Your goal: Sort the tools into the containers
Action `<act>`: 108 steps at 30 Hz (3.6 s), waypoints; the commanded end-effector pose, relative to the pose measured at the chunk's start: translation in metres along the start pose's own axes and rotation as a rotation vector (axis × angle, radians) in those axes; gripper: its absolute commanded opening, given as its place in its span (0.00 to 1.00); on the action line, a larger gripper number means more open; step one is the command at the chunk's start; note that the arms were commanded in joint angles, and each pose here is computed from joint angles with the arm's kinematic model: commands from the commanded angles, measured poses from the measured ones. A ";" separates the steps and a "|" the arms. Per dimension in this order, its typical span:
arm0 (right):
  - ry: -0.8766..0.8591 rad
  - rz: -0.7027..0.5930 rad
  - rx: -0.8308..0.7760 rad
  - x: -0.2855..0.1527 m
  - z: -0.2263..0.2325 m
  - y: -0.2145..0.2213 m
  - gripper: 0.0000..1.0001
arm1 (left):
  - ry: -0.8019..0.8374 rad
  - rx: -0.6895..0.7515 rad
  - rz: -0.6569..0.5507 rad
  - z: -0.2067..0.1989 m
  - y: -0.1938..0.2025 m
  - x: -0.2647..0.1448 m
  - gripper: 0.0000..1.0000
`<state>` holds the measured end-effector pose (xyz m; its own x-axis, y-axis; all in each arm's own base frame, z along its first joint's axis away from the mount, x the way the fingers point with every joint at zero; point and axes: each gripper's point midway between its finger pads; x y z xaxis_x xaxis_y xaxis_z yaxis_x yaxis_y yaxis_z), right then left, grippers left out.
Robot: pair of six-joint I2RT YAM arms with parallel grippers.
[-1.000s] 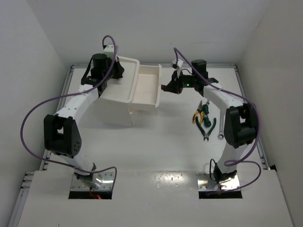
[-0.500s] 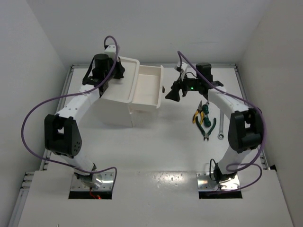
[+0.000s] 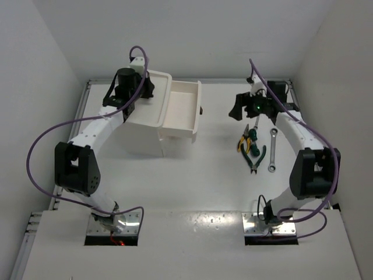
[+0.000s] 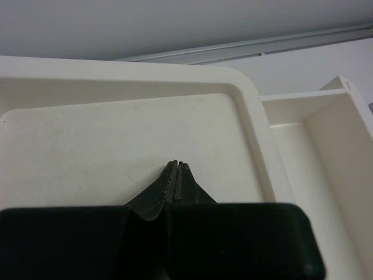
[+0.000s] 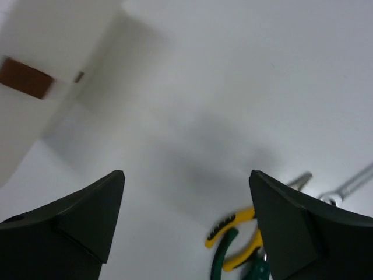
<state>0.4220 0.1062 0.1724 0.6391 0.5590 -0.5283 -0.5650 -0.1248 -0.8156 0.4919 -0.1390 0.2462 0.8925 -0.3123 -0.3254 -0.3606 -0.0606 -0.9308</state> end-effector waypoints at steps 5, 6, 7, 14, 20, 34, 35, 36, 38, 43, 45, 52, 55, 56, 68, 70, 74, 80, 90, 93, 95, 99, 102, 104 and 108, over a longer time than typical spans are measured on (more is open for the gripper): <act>0.271 0.151 0.221 -0.046 -0.053 0.071 1.00 | -0.075 -0.061 0.583 0.012 0.176 -0.041 0.00; 0.266 0.159 0.219 -0.048 -0.054 0.074 1.00 | -0.075 -0.061 0.586 0.012 0.178 -0.043 0.00; 0.270 0.178 0.227 -0.051 -0.057 0.081 0.98 | -0.076 -0.071 0.575 0.011 0.174 -0.045 0.00; 0.221 0.174 0.141 -0.070 -0.038 0.089 0.58 | -0.091 -0.086 0.573 0.012 0.177 -0.049 0.08; 0.062 0.207 0.260 -0.043 -0.006 0.086 0.20 | -0.118 -0.095 0.568 0.018 0.175 -0.044 0.16; 0.297 0.397 0.478 -0.002 -0.024 0.130 0.38 | -0.161 -0.091 0.553 0.025 0.170 -0.040 0.39; 0.331 0.402 0.471 -0.001 -0.032 0.131 0.39 | -0.161 -0.091 0.553 0.025 0.170 -0.040 0.39; 0.340 0.409 0.463 0.005 -0.028 0.129 0.43 | -0.161 -0.091 0.553 0.025 0.170 -0.040 0.39; 0.393 0.405 0.468 0.006 -0.033 0.128 0.44 | -0.170 -0.089 0.552 0.027 0.170 -0.040 0.39; 0.472 0.447 0.513 0.009 -0.044 0.143 0.44 | -0.171 -0.089 0.561 0.028 0.173 -0.037 0.39; 0.477 0.469 0.534 0.011 -0.045 0.149 0.42 | -0.171 -0.089 0.561 0.027 0.171 -0.037 0.39; 0.489 0.487 0.561 0.020 -0.049 0.157 0.39 | -0.172 -0.089 0.567 0.028 0.172 -0.031 0.39; 0.480 0.494 0.566 0.028 -0.051 0.160 0.39 | -0.172 -0.089 0.567 0.028 0.172 -0.031 0.39; 0.480 0.494 0.566 0.028 -0.051 0.160 0.39 | -0.172 -0.089 0.567 0.028 0.172 -0.031 0.39; 0.512 0.529 0.523 0.047 -0.072 0.175 0.32 | -0.163 -0.085 0.589 0.028 0.180 -0.031 0.39; 0.521 0.531 0.510 0.049 -0.075 0.177 0.27 | -0.163 -0.085 0.589 0.028 0.180 -0.031 0.39; 0.486 0.515 0.473 0.051 -0.070 0.169 0.00 | -0.164 -0.085 0.598 0.028 0.184 -0.030 0.39; 0.269 0.269 0.404 0.034 -0.018 0.061 0.00 | -0.157 -0.096 0.590 0.026 0.180 -0.031 0.39; 0.189 0.163 0.327 -0.010 0.019 0.024 0.00 | -0.126 -0.127 0.605 0.019 0.188 -0.032 0.39; 0.193 0.221 0.340 -0.007 0.019 0.052 0.00 | -0.116 -0.131 0.608 0.017 0.188 -0.030 0.39; 0.163 0.252 0.321 -0.003 0.024 0.064 0.09 | -0.116 -0.131 0.608 0.017 0.188 -0.030 0.39; 0.116 0.324 0.238 0.016 0.031 0.090 0.44 | -0.116 -0.131 0.608 0.017 0.188 -0.030 0.39; 0.135 0.323 0.164 0.032 0.027 0.088 0.40 | -0.123 -0.127 0.598 0.018 0.184 -0.031 0.39; 0.184 0.347 0.154 0.046 0.011 0.093 0.40 | -0.132 -0.124 0.596 0.020 0.184 -0.031 0.39; 0.279 0.373 0.080 0.067 -0.021 0.098 0.34 | -0.130 -0.124 0.587 0.019 0.181 -0.032 0.39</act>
<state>0.3792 0.1277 0.0460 0.3885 0.3245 -0.8624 -0.8774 -0.1557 -0.4538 0.4894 -0.1425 0.2422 0.8983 -0.2950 -0.3256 -0.3711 -0.1131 -0.9217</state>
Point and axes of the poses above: each gripper's point midway between its finger pads, its own x axis out along the fingers, its own z axis along the line the jaws close on, y = z × x
